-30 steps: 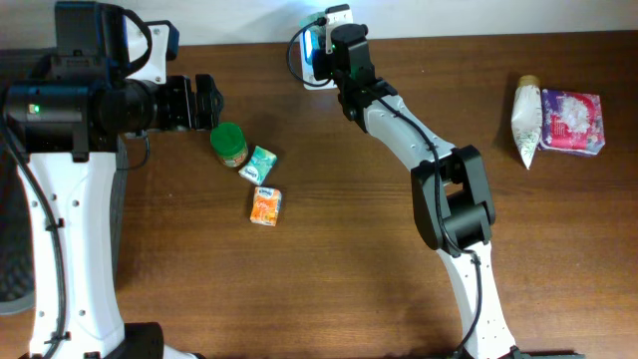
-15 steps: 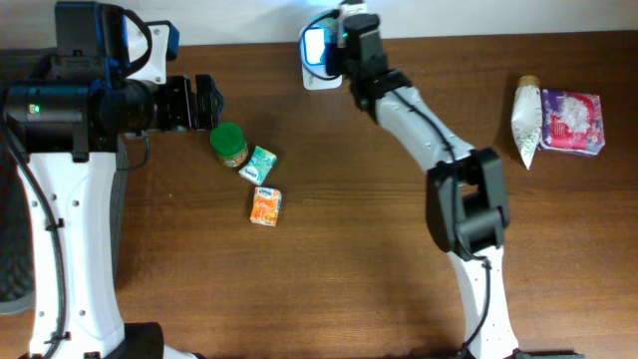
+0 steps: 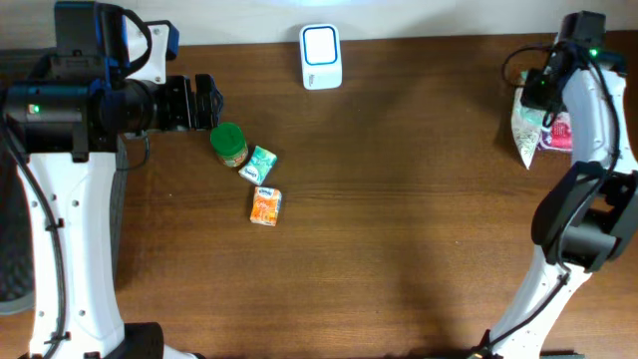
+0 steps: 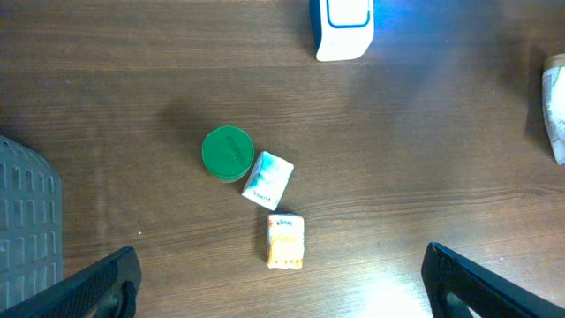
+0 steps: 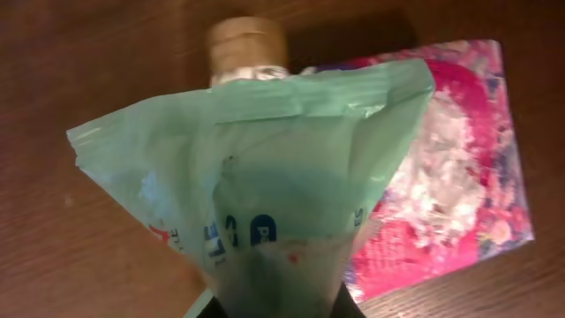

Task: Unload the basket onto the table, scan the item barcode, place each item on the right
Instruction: 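Carry the wipes pack right and place it beside the package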

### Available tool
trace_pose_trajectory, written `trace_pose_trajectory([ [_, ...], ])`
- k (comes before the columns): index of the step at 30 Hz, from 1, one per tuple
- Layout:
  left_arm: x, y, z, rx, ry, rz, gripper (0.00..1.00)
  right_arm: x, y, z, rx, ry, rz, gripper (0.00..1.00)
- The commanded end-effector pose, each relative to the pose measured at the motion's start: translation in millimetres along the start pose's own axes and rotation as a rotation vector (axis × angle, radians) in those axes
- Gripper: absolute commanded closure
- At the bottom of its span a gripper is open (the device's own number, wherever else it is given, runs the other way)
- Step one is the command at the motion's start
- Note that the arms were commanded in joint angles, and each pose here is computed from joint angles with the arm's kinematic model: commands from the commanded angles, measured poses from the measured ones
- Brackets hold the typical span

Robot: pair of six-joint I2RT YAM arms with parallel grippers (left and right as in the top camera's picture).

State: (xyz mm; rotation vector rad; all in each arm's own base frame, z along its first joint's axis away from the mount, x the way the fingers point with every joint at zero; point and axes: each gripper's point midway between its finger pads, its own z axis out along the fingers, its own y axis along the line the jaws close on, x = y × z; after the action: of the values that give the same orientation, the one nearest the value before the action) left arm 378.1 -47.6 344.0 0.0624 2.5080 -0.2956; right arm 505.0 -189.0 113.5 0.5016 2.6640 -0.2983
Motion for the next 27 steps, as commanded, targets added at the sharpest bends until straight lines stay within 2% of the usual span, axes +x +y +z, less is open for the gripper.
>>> trace_pose_trajectory([
  [1, -1, 0, -1, 0.003, -0.005, -0.007, 0.01, 3, -62, -8, 0.265, 0.005, 0.028, 0.96],
  [3, -1, 0, -1, 0.003, -0.005, -0.007, 0.01, 18, -92, -3, 0.316, 0.05, 0.103, 0.96],
  [4, -1, 0, -1, 0.003, -0.005, -0.007, 0.01, 30, -107, 2, 0.333, 0.068, 0.234, 0.96],
  [6, -1, 0, -1, 0.003, -0.005, -0.007, 0.01, 52, -125, 9, 0.295, 0.102, 0.603, 0.96],
  [8, -1, 0, -1, 0.003, -0.005, -0.007, 0.01, 60, -121, 13, 0.204, 0.137, 0.834, 0.96],
  [10, -1, 0, -1, 0.003, -0.005, -0.007, 0.01, 59, -114, 15, 0.152, 0.15, 0.876, 0.94],
  [12, -1, 0, -1, 0.003, -0.005, -0.007, 0.01, 66, -107, 21, 0.154, 0.183, 0.866, 0.96],
  [14, -1, 0, -1, 0.003, -0.005, -0.007, 0.01, 85, -104, 32, 0.177, 0.236, 0.887, 0.96],
  [15, -1, 0, -1, 0.003, -0.005, -0.007, 0.01, 102, -102, 38, 0.202, 0.276, 0.95, 0.96],
  [17, -1, 0, -1, 0.003, -0.005, -0.007, 0.01, 110, -100, 44, 0.213, 0.286, 0.991, 0.87],
  [18, -1, 0, -1, 0.003, -0.005, -0.007, 0.01, 108, -99, 44, 0.202, 0.282, 0.992, 0.7],
  [19, -1, 0, -1, 0.003, -0.005, -0.007, 0.01, 105, -97, 45, 0.182, 0.28, 0.964, 0.64],
  [20, -1, 0, -1, 0.003, -0.005, -0.007, 0.01, 100, -94, 47, 0.146, 0.27, 0.909, 0.51],
  [21, -1, 0, -1, 0.003, -0.005, -0.007, 0.01, 90, -84, 49, 0.059, 0.256, 0.832, 0.3],
  [22, -1, 0, -1, 0.003, -0.005, -0.007, 0.01, 82, -75, 50, -0.016, 0.246, 0.787, 0.19],
  [23, -1, 0, -1, 0.003, -0.005, -0.007, 0.01, 77, -68, 48, -0.063, 0.243, 0.779, 0.14],
  [26, -1, 0, -1, 0.003, -0.005, -0.007, 0.01, 47, -57, 23, -0.192, 0.177, 0.694, 0.09],
  [27, -1, 0, -1, 0.003, -0.005, -0.007, 0.01, 38, -61, 8, -0.193, 0.143, 0.672, 0.01],
])
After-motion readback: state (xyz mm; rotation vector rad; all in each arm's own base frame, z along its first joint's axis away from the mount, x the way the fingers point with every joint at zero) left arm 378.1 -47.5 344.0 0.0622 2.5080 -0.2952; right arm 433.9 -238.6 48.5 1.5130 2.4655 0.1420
